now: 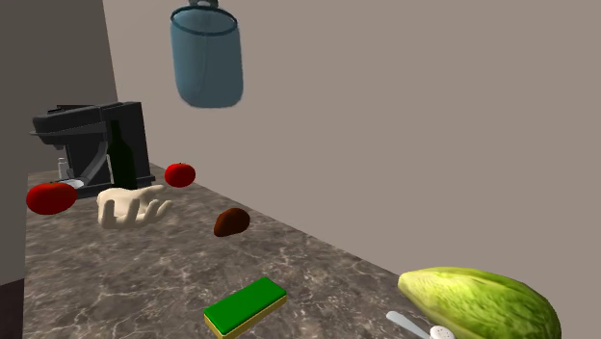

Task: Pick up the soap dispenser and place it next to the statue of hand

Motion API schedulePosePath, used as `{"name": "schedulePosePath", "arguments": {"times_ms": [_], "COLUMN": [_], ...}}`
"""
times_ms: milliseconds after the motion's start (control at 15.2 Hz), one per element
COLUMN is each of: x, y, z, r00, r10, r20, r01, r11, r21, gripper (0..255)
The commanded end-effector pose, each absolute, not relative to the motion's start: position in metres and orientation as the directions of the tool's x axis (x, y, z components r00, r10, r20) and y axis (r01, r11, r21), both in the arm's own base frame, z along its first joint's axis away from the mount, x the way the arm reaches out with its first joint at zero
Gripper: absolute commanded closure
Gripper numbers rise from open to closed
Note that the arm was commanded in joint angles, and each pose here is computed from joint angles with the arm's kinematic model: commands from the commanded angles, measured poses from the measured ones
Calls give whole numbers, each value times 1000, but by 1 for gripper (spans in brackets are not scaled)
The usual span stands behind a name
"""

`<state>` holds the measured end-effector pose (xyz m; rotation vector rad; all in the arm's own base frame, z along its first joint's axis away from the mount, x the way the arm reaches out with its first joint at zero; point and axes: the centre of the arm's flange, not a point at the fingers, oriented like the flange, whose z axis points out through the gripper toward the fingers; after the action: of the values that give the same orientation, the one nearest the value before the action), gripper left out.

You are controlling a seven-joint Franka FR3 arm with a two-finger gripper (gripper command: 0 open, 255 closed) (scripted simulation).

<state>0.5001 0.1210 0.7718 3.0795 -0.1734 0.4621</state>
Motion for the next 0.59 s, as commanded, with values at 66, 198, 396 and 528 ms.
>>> {"name": "schedulePosePath", "arguments": {"times_ms": [66,198,396,528], "x": [480,466,445,431], "y": [156,178,212,234], "z": [773,773,773,774], "r00": [949,949,949,949], "r10": [-107,-107,-107,-107], "r20": [295,295,295,295], "r01": [-114,-114,-114,-114], "r11": [-993,-993,-993,-993], "r21": [6,6,6,6], "gripper": [255,255,255,255]}}
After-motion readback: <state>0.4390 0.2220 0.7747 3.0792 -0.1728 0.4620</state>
